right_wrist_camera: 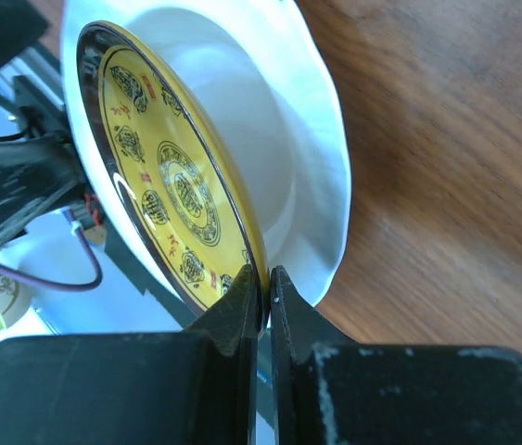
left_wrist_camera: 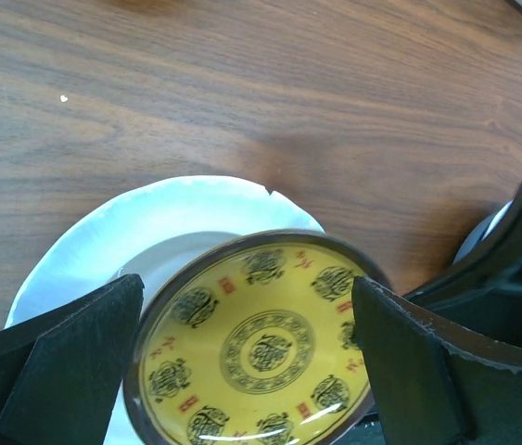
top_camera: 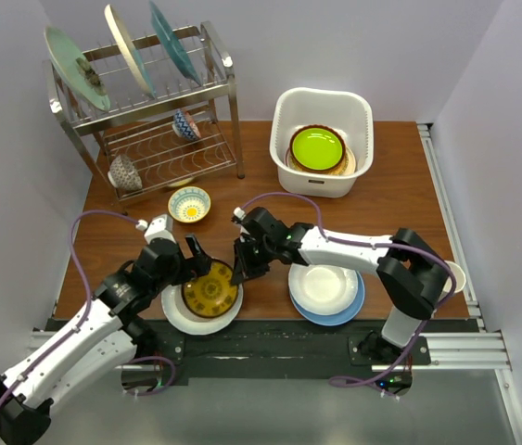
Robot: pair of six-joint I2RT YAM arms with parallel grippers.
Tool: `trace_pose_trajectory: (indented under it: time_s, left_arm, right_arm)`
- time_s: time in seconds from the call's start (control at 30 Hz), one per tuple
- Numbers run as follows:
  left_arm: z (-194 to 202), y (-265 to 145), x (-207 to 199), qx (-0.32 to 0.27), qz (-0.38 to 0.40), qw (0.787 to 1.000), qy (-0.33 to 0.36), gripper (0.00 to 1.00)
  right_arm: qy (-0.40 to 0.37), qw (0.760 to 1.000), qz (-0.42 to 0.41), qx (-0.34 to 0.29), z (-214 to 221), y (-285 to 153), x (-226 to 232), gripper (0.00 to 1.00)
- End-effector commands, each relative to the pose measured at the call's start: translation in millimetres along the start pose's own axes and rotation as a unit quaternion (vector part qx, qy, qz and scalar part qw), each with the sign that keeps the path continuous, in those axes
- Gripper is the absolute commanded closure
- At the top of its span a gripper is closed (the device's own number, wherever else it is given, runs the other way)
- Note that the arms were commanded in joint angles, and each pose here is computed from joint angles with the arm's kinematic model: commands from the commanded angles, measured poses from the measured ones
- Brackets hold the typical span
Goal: Place the plates into the plastic bin on the countertop
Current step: Pick up the plate from the corner of the board, then place the plate in the plastic bin.
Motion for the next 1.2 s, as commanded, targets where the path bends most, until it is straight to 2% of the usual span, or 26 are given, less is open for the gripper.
trace_pose_trajectory:
  time_s: [0.0, 0.73, 1.17]
  left_arm:
    - [-9, -3, -1, -0.020, -0.003, 1.000, -0.011, 0.00]
    - [0, 5, -1, 0.000, -0.003, 1.000, -0.001, 0.00]
    - [12, 18, -4, 0.036, -0.004, 0.999, 0.015, 0.00]
  right_arm:
    - [-0.016, 0.999, -0.022, -0.034, -19, -22, 15, 1.00]
    - [0.028, 0.993, 0.024, -0.112, -79, -85, -52, 1.00]
    - [0.048, 0.985, 0.009, -0.167, -126, -126, -67, 1.00]
Point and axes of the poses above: each gripper's point midway between its finger pads, its own y axis out along the fingers, its own x axis along the line the jaws close on, z = x × y, the point moved 2 cm from there along -y, back along the fingers, and after that the axes turned 9 degrees about y, right-handed, at the moved point
